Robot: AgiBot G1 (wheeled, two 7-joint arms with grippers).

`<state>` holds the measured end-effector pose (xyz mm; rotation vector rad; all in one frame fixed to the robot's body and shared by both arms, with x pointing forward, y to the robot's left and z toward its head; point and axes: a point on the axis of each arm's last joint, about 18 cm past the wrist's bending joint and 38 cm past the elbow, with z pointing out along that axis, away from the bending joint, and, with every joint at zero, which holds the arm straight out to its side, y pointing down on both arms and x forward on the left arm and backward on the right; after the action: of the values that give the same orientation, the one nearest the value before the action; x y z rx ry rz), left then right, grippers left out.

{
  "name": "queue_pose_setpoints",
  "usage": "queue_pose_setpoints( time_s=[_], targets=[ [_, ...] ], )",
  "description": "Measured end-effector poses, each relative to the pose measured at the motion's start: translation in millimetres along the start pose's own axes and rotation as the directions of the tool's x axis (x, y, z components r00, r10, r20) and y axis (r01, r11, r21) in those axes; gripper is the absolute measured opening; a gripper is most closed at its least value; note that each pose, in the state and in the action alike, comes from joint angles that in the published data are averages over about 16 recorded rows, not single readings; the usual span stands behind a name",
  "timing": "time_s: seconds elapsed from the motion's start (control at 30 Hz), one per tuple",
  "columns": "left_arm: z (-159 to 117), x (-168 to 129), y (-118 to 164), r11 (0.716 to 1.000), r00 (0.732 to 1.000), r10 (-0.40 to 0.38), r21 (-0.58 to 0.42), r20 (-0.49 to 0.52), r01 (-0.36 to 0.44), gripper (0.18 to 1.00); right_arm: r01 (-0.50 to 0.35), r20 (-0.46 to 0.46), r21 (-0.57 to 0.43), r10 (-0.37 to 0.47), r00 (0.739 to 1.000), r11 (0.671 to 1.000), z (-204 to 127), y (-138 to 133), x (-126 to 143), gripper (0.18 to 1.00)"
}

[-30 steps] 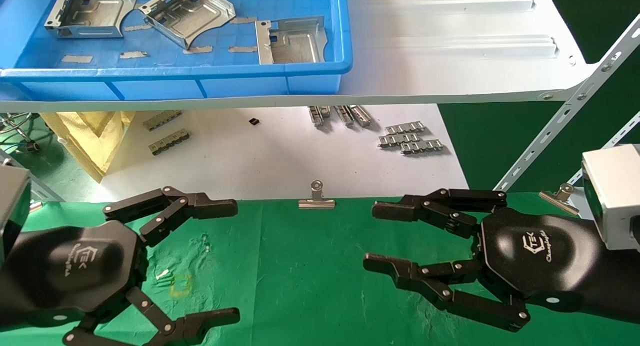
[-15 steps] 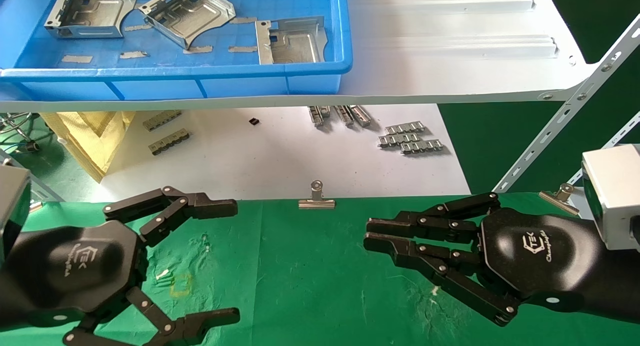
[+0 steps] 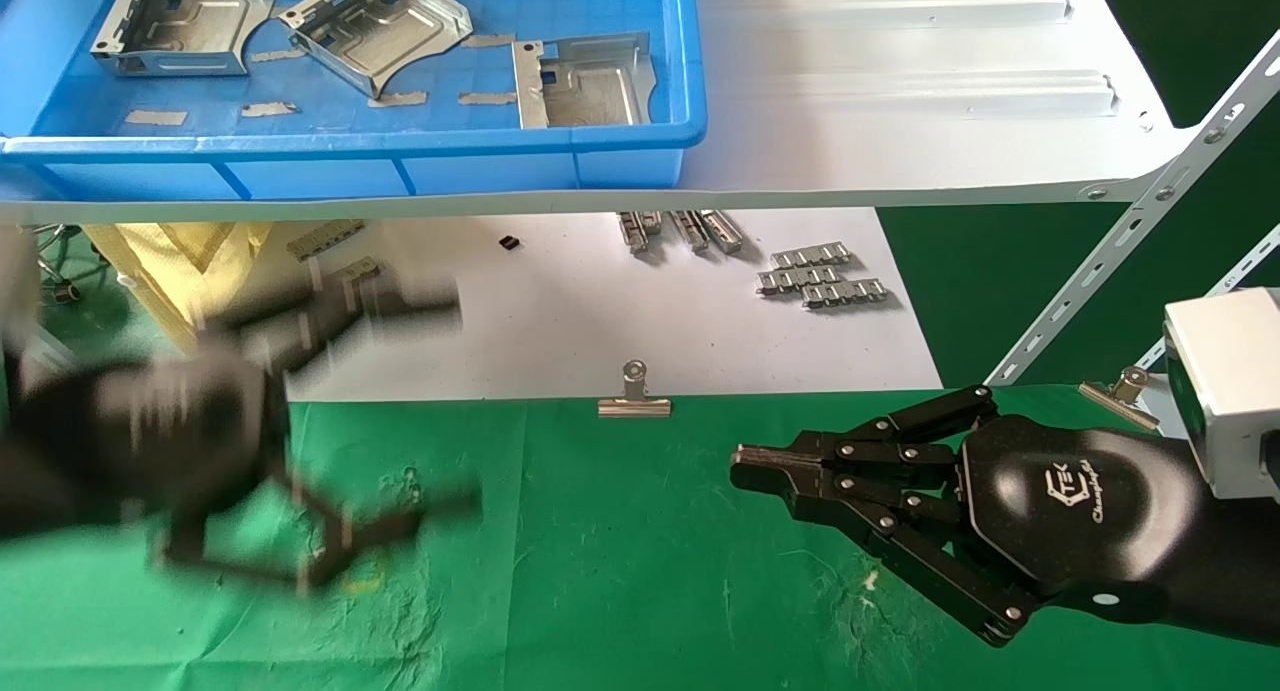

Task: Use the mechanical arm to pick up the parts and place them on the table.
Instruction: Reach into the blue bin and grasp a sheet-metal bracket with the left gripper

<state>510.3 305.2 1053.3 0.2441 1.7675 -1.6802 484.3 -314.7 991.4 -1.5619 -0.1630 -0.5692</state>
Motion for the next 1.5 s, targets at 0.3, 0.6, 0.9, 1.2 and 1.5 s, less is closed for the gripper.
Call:
queue_pose_setpoints(
  time_s=[0.3, 0.6, 0.9, 1.2, 1.5],
  targets=[
    [25.1, -107.9, -44.9, 0.996, 0.970, 0.085, -0.053, 0.228, -0.075, 1.001, 0.000, 0.000, 0.000, 0.000, 1.000, 1.000, 0.0, 0.0, 0.0, 0.192],
    [50.9, -196.3, -61.3, 0.989, 0.883, 0.083, -0.147, 0.462, -0.016, 1.001, 0.000, 0.000, 0.000, 0.000, 1.000, 1.000, 0.0, 0.0, 0.0, 0.192],
    [55.6, -241.1, -43.9, 0.969, 0.756, 0.107, -0.239, 0.646, 0.068, 1.001, 0.000, 0.000, 0.000, 0.000, 1.000, 1.000, 0.0, 0.0, 0.0, 0.192],
    [51.3, -249.3, -28.6, 0.953, 0.712, 0.109, -0.276, 0.694, 0.123, 0.995, 0.000, 0.000, 0.000, 0.000, 1.000, 1.000, 0.0, 0.0, 0.0, 0.192],
    [46.6, -250.1, -21.7, 0.948, 0.697, 0.083, -0.272, 0.712, 0.165, 0.944, 0.000, 0.000, 0.000, 0.000, 1.000, 1.000, 0.0, 0.0, 0.0, 0.192]
  ],
)
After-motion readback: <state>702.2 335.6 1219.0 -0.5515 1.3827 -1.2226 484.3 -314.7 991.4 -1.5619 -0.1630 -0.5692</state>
